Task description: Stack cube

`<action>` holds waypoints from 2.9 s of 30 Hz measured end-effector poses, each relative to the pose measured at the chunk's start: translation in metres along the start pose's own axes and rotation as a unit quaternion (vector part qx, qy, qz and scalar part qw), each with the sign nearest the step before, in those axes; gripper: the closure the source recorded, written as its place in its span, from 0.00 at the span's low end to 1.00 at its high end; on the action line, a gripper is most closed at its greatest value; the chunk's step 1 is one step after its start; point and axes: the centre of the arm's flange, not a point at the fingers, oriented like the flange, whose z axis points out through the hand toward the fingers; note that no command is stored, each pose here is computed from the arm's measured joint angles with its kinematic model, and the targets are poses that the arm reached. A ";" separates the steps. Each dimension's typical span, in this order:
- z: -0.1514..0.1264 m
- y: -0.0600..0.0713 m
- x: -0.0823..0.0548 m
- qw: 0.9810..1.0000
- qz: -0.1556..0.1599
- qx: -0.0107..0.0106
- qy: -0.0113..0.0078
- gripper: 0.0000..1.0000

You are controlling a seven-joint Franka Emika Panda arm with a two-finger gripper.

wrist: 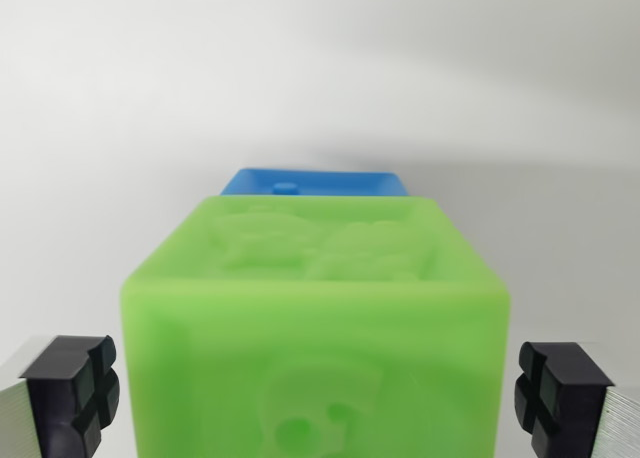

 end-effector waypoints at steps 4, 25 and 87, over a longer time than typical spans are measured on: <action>-0.008 0.000 0.000 1.000 0.000 0.000 0.001 0.00; -0.077 0.000 0.000 1.000 0.000 -0.001 0.002 0.00; -0.288 0.000 0.000 1.000 0.001 -0.002 0.004 0.00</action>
